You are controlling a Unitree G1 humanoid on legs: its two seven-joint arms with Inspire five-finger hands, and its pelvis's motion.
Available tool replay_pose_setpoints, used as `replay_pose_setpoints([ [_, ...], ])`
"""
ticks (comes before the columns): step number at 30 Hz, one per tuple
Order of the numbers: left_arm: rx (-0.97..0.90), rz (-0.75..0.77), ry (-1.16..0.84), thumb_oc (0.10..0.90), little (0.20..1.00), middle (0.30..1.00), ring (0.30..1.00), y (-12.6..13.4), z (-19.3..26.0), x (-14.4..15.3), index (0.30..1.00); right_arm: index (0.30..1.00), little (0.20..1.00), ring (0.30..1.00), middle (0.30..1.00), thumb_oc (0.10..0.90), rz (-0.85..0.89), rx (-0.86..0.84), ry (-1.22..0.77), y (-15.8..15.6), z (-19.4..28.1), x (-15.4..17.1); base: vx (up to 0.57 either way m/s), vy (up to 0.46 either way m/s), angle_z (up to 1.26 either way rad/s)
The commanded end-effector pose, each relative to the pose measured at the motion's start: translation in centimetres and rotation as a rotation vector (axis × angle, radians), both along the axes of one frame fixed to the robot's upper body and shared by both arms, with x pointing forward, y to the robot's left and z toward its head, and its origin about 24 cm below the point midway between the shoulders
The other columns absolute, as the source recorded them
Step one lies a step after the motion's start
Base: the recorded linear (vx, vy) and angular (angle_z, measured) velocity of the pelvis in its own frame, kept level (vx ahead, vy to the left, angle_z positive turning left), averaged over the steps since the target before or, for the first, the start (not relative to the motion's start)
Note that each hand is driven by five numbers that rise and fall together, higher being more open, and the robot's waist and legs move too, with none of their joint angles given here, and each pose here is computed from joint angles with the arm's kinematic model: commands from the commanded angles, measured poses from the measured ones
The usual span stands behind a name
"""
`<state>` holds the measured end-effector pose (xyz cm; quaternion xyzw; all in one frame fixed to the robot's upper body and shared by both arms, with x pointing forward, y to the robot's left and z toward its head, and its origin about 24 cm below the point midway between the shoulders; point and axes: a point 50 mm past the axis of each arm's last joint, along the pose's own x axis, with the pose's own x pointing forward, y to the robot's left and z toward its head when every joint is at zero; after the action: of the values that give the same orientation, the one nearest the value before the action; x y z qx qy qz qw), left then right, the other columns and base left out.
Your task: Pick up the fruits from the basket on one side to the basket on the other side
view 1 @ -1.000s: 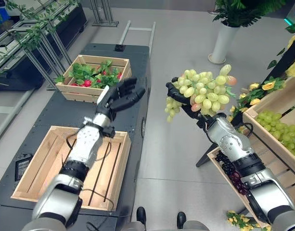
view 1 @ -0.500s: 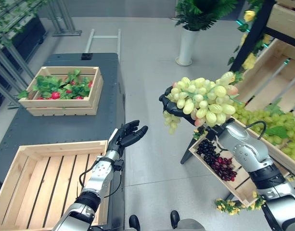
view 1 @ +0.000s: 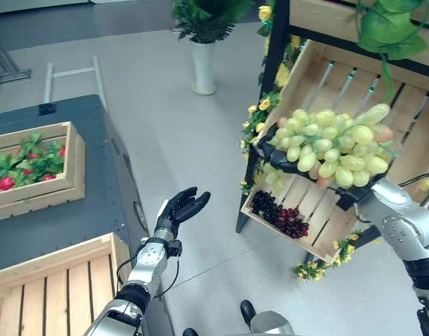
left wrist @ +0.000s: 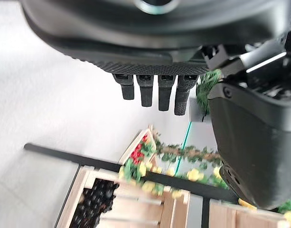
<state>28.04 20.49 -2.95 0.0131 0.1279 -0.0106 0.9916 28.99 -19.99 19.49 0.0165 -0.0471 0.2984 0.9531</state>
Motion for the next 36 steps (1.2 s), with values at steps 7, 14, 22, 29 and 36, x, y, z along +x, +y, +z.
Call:
replay_pose_setpoints([
  [7,0.028,-0.021,-0.122,0.8,0.9,0.9,0.9,0.9,1.7,0.5,0.9,0.3,0.3,0.3,0.3,0.4,-0.336,0.068,-0.233,-9.5,6.9,0.6,0.04,0.01,-0.11],
  [14,0.038,-0.043,-0.106,0.8,0.9,0.9,0.9,0.7,1.3,0.1,0.9,0.3,0.3,0.3,0.3,0.4,-0.505,-0.005,-0.239,-13.3,8.4,0.7,0.04,-0.02,-0.01],
  [22,0.057,-0.083,-0.105,0.8,0.9,0.9,0.9,0.8,1.4,-0.1,0.9,0.3,0.3,0.3,0.3,0.4,-0.684,-0.135,-0.199,-16.6,9.2,0.9,0.02,-0.015,0.02],
  [29,0.068,-0.09,-0.101,0.8,0.9,0.9,0.9,1.0,1.4,-0.2,0.9,0.3,0.3,0.3,0.3,0.4,-0.813,-0.222,-0.137,-18.8,9.7,1.3,-0.01,-0.04,0.05],
  [36,0.069,-0.114,-0.1,0.8,0.9,0.9,0.9,1.1,1.6,-0.3,0.9,0.3,0.3,0.3,0.3,0.4,-0.985,-0.464,-0.112,-21.2,11.6,0.8,0.01,-0.01,0.09],
])
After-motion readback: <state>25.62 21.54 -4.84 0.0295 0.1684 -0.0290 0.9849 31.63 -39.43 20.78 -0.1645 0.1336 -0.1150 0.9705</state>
